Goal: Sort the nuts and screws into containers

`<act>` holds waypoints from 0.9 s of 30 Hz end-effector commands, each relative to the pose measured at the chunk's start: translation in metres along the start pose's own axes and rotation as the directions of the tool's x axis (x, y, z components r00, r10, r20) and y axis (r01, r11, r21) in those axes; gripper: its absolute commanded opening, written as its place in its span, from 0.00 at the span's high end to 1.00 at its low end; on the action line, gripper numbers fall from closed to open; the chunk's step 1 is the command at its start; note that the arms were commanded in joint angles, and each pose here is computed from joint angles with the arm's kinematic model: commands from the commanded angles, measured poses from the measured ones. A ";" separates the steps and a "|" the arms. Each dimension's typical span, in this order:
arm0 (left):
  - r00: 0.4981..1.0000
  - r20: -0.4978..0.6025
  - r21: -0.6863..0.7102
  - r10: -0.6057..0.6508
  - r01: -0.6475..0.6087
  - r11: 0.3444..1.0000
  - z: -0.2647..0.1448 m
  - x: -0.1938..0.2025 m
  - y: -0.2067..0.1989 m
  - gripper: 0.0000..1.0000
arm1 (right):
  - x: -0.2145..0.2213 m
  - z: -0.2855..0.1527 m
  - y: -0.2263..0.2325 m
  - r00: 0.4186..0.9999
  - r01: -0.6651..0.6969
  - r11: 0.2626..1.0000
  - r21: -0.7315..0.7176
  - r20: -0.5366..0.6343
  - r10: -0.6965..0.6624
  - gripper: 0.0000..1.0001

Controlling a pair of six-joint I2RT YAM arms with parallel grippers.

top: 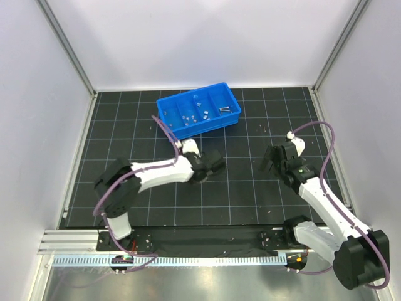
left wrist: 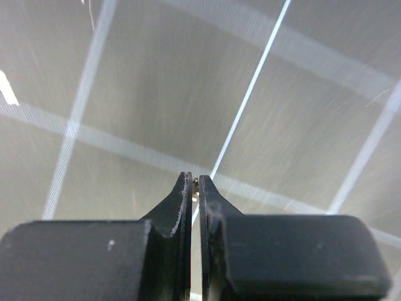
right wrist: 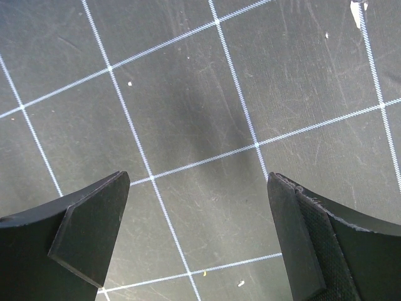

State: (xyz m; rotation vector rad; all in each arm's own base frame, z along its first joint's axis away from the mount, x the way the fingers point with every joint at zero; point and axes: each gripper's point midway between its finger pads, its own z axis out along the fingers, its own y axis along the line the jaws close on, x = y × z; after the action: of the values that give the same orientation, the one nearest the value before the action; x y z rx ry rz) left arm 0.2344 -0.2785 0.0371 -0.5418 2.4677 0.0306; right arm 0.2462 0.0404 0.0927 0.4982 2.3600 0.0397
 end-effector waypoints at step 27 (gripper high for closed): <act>0.929 0.369 0.187 0.017 -0.093 0.978 0.060 -0.327 -0.017 0.55 | -0.041 0.029 0.036 1.000 0.009 1.000 -0.002 0.008 -0.008 0.00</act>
State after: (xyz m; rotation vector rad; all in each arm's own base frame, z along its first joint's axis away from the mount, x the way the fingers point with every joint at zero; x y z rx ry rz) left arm 0.5088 -0.1624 0.1137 -0.3625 2.2037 -0.0136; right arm 0.2816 0.0525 0.0745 0.4886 2.4538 -0.0004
